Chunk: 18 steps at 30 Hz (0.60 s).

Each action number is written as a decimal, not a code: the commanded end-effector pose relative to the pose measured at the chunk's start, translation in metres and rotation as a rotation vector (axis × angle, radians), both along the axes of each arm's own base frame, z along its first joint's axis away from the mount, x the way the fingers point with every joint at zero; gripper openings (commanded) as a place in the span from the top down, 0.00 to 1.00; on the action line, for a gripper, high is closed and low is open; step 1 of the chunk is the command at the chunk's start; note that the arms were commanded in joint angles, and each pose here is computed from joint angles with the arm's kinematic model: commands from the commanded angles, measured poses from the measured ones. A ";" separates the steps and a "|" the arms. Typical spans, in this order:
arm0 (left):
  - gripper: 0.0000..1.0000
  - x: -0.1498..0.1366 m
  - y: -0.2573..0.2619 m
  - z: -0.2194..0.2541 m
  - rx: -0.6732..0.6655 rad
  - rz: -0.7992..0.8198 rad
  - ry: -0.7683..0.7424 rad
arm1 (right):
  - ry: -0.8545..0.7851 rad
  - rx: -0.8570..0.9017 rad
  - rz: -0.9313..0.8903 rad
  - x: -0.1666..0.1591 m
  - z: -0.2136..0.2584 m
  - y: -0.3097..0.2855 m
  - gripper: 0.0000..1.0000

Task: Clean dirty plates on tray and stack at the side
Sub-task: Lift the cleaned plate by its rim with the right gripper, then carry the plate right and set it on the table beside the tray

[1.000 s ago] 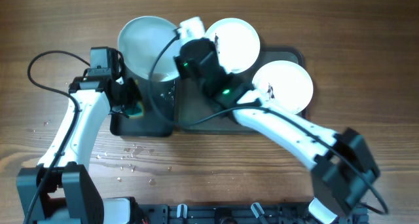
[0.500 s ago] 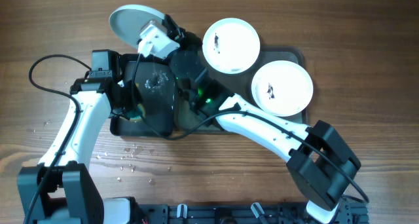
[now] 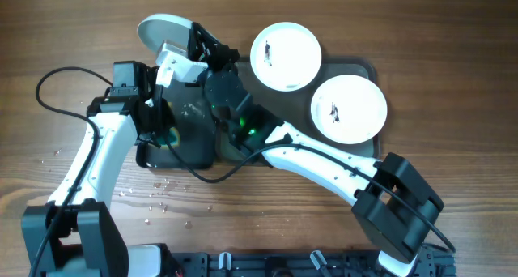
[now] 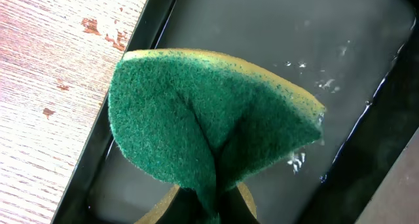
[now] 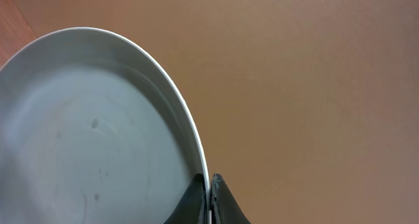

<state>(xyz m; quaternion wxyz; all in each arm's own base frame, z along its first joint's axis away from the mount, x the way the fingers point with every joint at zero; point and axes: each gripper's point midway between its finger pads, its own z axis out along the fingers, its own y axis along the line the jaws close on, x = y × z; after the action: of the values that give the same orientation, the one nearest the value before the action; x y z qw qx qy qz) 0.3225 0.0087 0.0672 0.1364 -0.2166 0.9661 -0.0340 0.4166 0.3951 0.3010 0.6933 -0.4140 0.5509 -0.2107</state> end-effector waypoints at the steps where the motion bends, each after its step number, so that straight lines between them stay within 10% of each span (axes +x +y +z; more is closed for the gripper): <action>1: 0.96 -0.001 -0.001 -0.004 -0.012 0.012 0.008 | 0.028 0.130 -0.041 0.004 0.008 -0.008 0.96; 18: 0.96 -0.001 -0.001 -0.004 -0.012 0.012 0.008 | 0.820 0.696 -0.070 0.034 -0.116 -0.052 0.96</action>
<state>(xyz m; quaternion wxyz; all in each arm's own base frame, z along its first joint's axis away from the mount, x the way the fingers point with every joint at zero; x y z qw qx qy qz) 0.3225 0.0086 0.0672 0.1363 -0.2182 0.9657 -0.0344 0.4440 0.3469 0.1885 0.5488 -0.2962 0.7817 0.0004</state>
